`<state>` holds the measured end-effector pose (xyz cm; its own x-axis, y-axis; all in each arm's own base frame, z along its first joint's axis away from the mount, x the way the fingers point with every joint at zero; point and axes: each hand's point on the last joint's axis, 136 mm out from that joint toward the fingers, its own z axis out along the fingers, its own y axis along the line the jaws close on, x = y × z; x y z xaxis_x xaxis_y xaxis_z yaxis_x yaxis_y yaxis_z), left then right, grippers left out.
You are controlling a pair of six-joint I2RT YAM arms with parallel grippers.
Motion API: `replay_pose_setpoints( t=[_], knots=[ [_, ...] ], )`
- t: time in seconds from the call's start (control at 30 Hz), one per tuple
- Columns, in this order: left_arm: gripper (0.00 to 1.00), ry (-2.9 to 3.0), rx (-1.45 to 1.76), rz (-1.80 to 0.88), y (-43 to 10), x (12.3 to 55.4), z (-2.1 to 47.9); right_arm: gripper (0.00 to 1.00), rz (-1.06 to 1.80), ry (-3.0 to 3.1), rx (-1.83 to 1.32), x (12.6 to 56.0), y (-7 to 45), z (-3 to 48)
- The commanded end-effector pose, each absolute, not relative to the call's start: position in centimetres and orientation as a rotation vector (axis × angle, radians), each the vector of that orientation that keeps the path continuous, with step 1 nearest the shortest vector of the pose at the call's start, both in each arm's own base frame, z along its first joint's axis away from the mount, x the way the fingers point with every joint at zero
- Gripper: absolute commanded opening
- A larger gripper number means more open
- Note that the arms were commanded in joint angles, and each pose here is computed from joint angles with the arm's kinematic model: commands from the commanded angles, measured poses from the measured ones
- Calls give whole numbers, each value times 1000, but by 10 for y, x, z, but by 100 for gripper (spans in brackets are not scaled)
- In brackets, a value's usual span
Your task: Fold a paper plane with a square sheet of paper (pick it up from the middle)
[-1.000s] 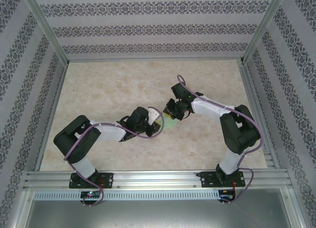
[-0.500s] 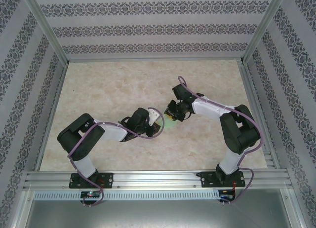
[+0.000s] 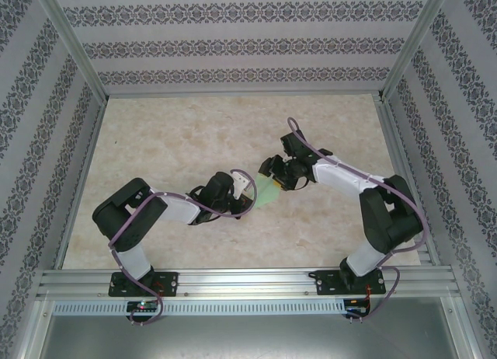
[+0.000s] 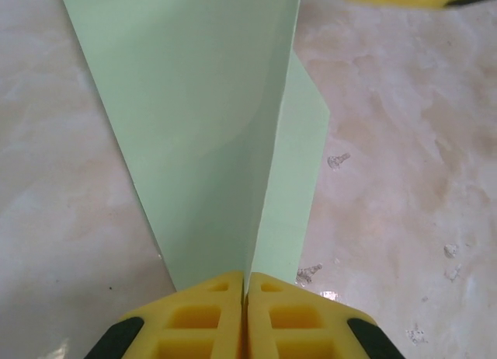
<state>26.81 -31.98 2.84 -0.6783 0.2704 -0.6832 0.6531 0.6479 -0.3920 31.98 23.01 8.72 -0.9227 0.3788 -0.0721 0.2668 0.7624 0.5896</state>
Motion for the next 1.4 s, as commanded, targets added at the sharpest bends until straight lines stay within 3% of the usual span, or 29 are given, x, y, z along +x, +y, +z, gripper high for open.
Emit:
replay_pose_setpoints(
  t=[0.0, 0.67, 1.0, 1.17, 1.37],
  knots=[
    [9, 2304, 664, -948, -329, 263, 30, 58, 900, 2707, 356, 320, 227, 101],
    [6, 2408, 376, -1091, -321, 271, 27, 44, 830, 2818, 148, 305, 240, 56],
    [6, 2437, 351, -1106, -319, 271, 21, 44, 833, 2850, 99, 310, 255, 46],
    [7, 2443, 340, -1109, -318, 272, 20, 40, 821, 2860, 99, 311, 255, 40],
    [9, 2464, 329, -1110, -318, 271, 16, 43, 779, 2885, 107, 311, 252, 32]
  ],
)
